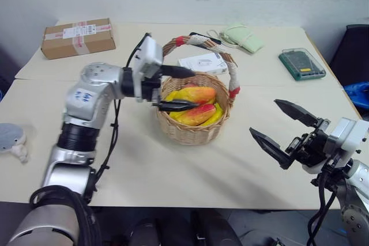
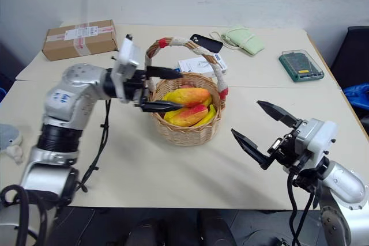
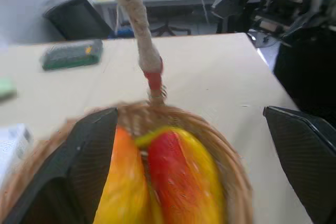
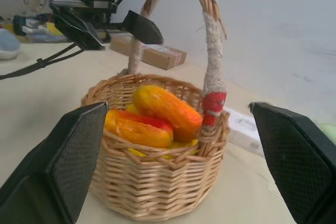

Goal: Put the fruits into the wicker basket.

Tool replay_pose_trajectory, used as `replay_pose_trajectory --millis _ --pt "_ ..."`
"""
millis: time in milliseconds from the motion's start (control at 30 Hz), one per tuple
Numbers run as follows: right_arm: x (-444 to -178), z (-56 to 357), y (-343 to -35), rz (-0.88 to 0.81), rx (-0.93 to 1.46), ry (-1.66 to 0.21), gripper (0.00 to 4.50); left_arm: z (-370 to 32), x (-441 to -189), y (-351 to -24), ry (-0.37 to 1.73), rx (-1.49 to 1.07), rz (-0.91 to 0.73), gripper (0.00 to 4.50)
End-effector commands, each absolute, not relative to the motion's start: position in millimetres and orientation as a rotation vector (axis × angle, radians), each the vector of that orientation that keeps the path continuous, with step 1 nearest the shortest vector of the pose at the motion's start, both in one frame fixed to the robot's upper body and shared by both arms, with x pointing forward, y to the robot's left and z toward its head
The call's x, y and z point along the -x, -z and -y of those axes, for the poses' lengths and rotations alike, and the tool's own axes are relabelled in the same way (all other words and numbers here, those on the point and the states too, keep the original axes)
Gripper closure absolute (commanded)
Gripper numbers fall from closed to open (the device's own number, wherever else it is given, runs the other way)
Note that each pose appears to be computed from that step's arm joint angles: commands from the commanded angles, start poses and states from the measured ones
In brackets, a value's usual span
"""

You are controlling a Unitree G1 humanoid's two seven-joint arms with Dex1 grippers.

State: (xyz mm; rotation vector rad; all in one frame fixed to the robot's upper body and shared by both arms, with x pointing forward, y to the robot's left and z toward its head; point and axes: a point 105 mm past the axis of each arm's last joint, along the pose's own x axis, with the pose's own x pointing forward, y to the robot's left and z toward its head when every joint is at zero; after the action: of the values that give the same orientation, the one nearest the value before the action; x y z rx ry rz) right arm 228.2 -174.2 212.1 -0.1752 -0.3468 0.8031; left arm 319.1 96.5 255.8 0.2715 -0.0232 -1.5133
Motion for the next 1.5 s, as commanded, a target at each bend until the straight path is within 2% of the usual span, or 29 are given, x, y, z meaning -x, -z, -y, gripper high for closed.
replay_pose_trajectory --millis 33,100,200,300,433,567,633,733,833,1033,1100,1233,1333,1500 --pt "-231.9 187.4 -214.7 0.307 0.18 -0.825 0.0 -120.1 -285.5 -276.8 1.633 -0.244 0.065 0.04" --pt "-238.5 180.4 -206.2 0.171 0.184 -0.921 0.0 -149.5 -287.9 -283.1 1.512 -0.213 0.081 0.04" --pt "-259.1 172.0 -226.5 0.222 0.156 -0.956 0.0 -194.0 -291.5 -283.4 1.321 -0.161 0.041 0.04" --pt "-281.4 167.3 -222.4 0.194 0.211 -1.001 0.0 -223.5 -290.6 -271.1 1.178 -0.125 0.03 0.04" --pt "-311.8 163.7 -221.7 0.181 0.283 -1.04 0.0 -228.3 -274.5 -252.3 1.168 -0.121 0.013 0.04" --pt "-335.3 157.2 -231.1 0.207 0.241 -1.079 0.0 -213.5 -262.3 -256.1 1.223 -0.114 0.087 0.04" --pt "-338.2 149.8 -229.2 0.191 0.223 -1.142 0.39 -206.9 -258.5 -255.9 1.244 -0.102 0.093 0.0" --pt "-332.0 134.5 -236.6 0.231 0.166 -1.252 1.11 -200.7 -256.2 -254.3 1.255 -0.095 0.09 0.0" --pt "-328.5 127.2 -239.9 0.254 0.153 -1.289 2.27 -198.1 -255.4 -251.5 1.259 -0.088 0.081 0.0" --pt "-316.1 129.8 -237.6 0.277 0.18 -1.302 4.23 -192.6 -257.4 -246.0 1.288 -0.076 0.063 0.0" --pt "-308.9 131.7 -237.7 0.278 0.19 -1.289 4.32 -189.7 -259.7 -245.1 1.3 -0.072 0.063 0.0" --pt "-293.3 151.4 -252.9 0.365 0.206 -1.137 4.32 -179.9 -265.9 -241.0 1.346 -0.058 0.061 0.0" --pt "-274.6 170.7 -266.6 0.428 0.192 -0.975 4.32 -177.0 -275.1 -243.0 1.367 -0.004 0.071 0.0" --pt "-238.6 237.5 -269.3 0.462 0.188 -0.567 4.32 -167.2 -291.4 -253.5 1.4 0.042 0.118 0.0"
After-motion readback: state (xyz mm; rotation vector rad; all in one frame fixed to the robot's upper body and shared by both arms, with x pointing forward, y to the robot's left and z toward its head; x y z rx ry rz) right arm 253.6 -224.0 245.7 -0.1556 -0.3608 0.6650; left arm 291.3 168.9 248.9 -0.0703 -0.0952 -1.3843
